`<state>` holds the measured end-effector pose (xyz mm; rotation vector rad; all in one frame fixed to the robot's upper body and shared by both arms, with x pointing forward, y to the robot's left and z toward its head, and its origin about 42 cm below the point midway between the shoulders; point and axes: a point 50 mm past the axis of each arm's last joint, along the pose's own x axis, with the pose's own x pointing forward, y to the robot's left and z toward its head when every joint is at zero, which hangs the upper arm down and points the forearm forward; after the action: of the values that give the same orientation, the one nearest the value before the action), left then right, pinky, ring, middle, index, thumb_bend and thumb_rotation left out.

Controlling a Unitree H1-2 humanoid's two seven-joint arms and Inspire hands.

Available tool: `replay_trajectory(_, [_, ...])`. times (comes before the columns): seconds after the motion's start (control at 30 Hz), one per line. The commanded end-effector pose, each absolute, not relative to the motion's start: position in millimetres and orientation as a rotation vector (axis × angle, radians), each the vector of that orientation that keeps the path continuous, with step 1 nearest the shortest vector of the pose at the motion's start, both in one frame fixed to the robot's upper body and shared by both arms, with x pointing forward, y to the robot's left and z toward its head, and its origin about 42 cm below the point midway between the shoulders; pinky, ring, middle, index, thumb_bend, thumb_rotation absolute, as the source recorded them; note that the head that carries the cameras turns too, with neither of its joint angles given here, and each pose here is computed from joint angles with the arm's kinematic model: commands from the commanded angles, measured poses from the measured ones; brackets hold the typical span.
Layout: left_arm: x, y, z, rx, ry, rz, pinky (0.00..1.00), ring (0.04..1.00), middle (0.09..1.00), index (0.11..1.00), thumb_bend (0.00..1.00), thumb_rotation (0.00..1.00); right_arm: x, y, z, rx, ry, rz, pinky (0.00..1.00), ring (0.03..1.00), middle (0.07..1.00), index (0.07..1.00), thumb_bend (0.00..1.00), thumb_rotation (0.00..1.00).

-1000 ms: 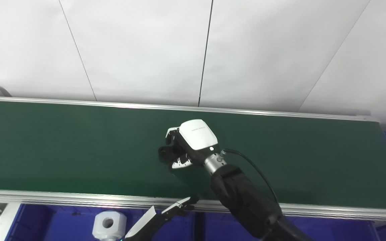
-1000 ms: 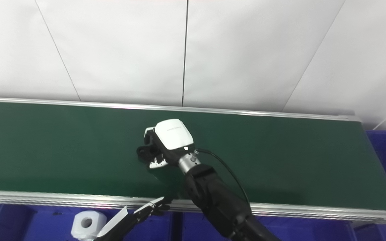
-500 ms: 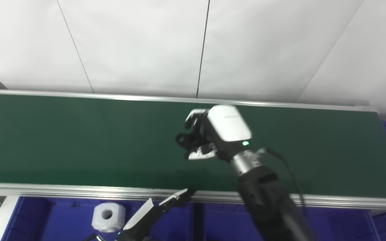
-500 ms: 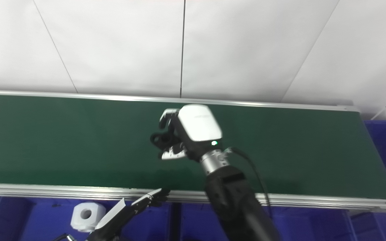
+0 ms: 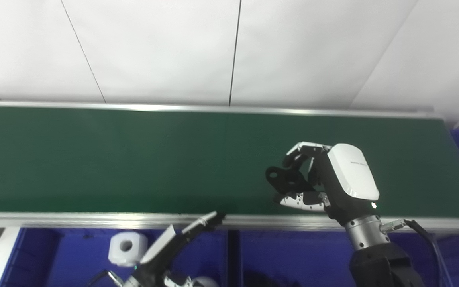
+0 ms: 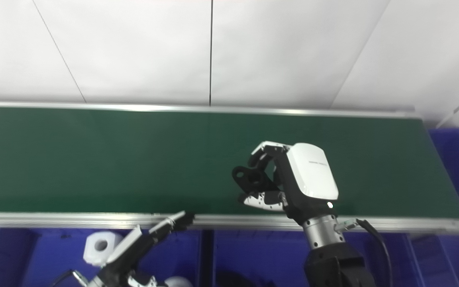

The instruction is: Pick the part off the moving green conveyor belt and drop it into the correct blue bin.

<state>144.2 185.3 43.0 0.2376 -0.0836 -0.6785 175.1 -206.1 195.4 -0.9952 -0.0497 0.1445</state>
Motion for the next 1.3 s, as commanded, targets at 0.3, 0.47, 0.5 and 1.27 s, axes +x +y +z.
replay_trajectory(0.3, [154.7, 201.8, 69.7, 0.237, -0.177, -0.653, 0.86, 0.905, 0.924, 0.916, 0.8, 0.27, 99.8, -178.2, 129.4, -0.89, 0.096, 0.22, 0.26, 0.345, 0.421, 0.522, 0.52, 0.0])
replay_trajectory(0.47, [152.1, 212.3, 76.9, 0.232, -0.137, -0.649, 0.84, 0.904, 0.939, 0.925, 0.81, 0.29, 103.2, -170.1, 105.1, -0.926, 0.131, 0.249, 0.19, 0.261, 0.466, 0.49, 0.53, 0.0])
replay_trajectory(0.5, [149.9, 214.6, 78.5, 0.234, -0.118, -0.654, 0.84, 0.911, 0.947, 0.93, 0.82, 0.31, 105.1, -168.1, 102.1, -0.928, 0.146, 0.251, 0.17, 0.237, 0.468, 0.489, 0.53, 0.0])
replay_trajectory(1.27, [126.1, 223.6, 98.3, 0.456, 0.036, -0.711, 0.83, 0.904, 0.942, 0.944, 0.87, 0.43, 125.8, -134.7, 101.0, -1.335, 0.396, 0.569, 1.0, 0.999, 0.97, 0.878, 0.6, 0.88])
